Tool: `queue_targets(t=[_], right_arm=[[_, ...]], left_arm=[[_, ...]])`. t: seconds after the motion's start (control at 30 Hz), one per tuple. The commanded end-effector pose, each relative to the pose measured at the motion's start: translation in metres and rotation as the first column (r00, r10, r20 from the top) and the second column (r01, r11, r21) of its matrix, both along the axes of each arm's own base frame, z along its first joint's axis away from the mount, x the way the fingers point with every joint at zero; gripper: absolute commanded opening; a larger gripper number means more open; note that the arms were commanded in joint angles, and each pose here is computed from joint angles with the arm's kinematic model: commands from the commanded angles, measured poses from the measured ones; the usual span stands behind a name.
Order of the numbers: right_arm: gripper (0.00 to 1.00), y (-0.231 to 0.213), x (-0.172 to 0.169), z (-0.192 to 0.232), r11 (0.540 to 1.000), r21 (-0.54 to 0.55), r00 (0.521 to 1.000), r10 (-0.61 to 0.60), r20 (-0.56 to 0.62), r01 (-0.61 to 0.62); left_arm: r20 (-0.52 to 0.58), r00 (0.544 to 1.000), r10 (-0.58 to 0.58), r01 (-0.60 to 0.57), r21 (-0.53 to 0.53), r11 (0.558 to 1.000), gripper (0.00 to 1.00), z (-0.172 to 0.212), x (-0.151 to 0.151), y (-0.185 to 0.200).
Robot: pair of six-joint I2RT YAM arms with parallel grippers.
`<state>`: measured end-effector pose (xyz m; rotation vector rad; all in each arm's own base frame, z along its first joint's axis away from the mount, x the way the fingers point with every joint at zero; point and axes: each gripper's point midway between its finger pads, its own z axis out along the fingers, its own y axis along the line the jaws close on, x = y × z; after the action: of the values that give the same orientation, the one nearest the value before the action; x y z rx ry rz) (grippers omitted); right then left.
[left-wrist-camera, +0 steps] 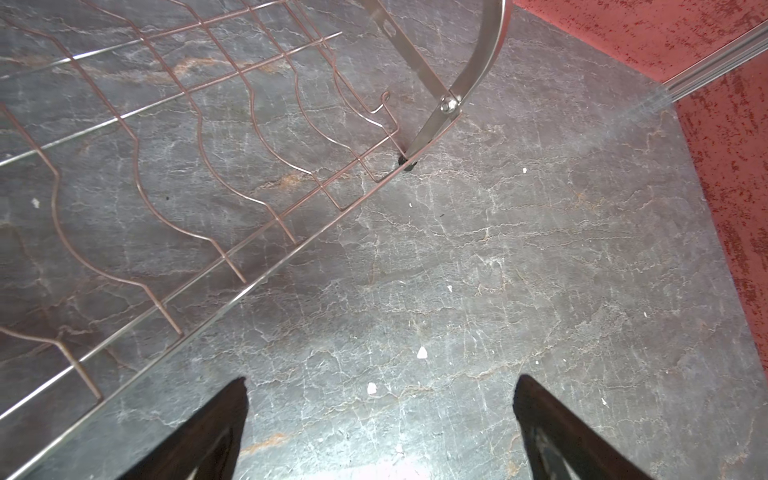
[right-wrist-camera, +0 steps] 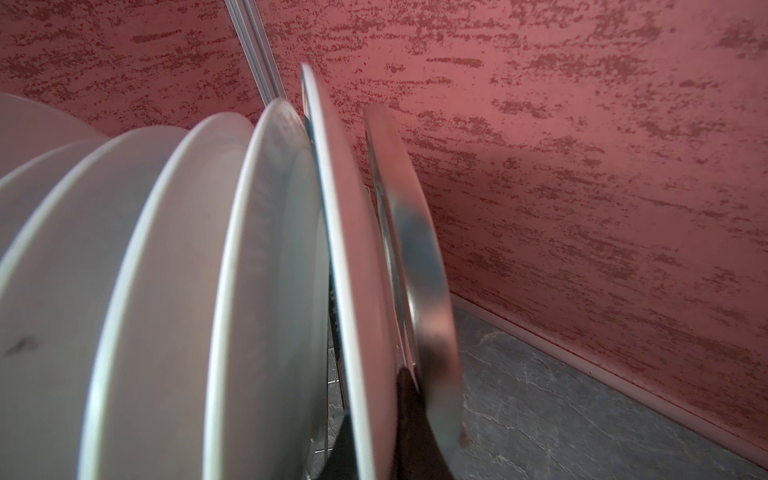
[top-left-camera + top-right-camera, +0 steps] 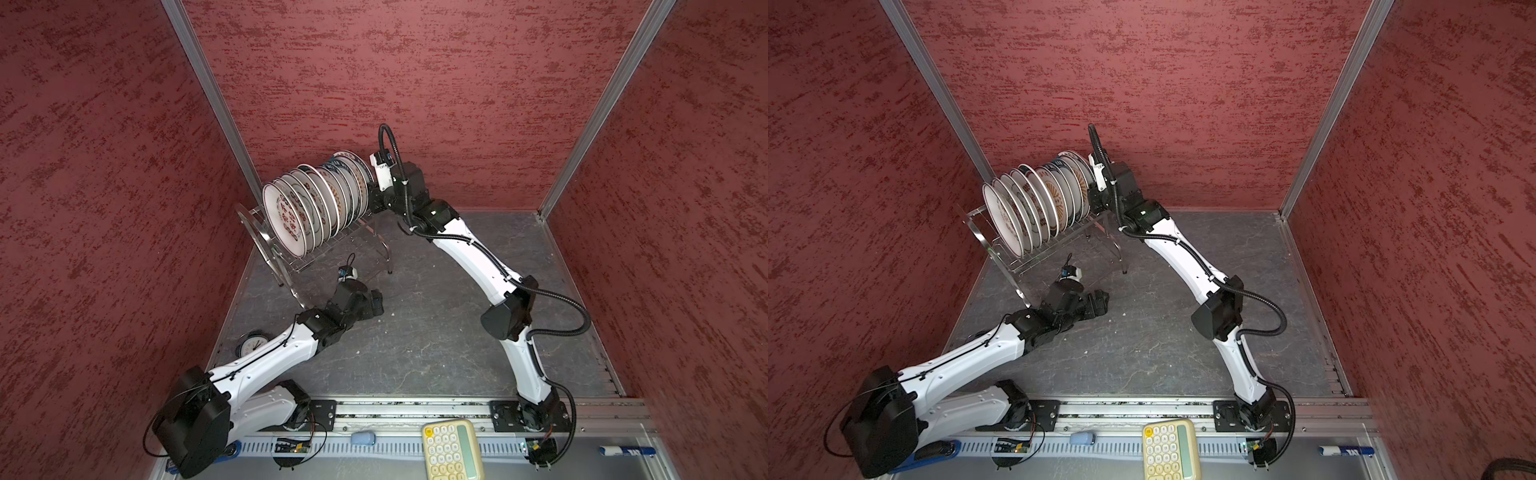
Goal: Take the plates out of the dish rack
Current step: 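Close right gripper on the outermost plate's rim while left gripper nears rack, then lift the green-rimmed plate up out of the rack with the right gripper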
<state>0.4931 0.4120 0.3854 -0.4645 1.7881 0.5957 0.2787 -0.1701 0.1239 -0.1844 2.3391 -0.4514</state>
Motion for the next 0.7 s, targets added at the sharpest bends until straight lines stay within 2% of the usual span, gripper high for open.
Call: queue_targets(t=[0.0,0.37,0.47,0.67], right_arm=[[0.0,-0.009,-0.023,0.083,0.984,0.174,0.993,0.024,0.118,-0.045],[0.0,-0.028,-0.032,0.107,0.984,0.176,0.985,-0.033,0.172,0.002],[0.0,-0.03,-0.03,0.103,0.987,0.158,0.984,-0.048,0.17,0.021],[0.0,-0.042,-0.014,0.085,0.985,0.108,0.978,-0.15,0.147,0.135]], left_arm=[[-0.004,1.0,0.019,-0.019,0.024,1.0,1.0,-0.004,0.0,0.005],[-0.009,1.0,0.026,-0.026,0.035,0.999,0.99,-0.007,-0.002,0.006],[-0.012,1.0,0.027,-0.027,0.041,0.999,1.0,-0.008,-0.002,0.005],[-0.012,1.0,0.027,-0.026,0.042,0.999,0.99,-0.008,-0.002,0.004]])
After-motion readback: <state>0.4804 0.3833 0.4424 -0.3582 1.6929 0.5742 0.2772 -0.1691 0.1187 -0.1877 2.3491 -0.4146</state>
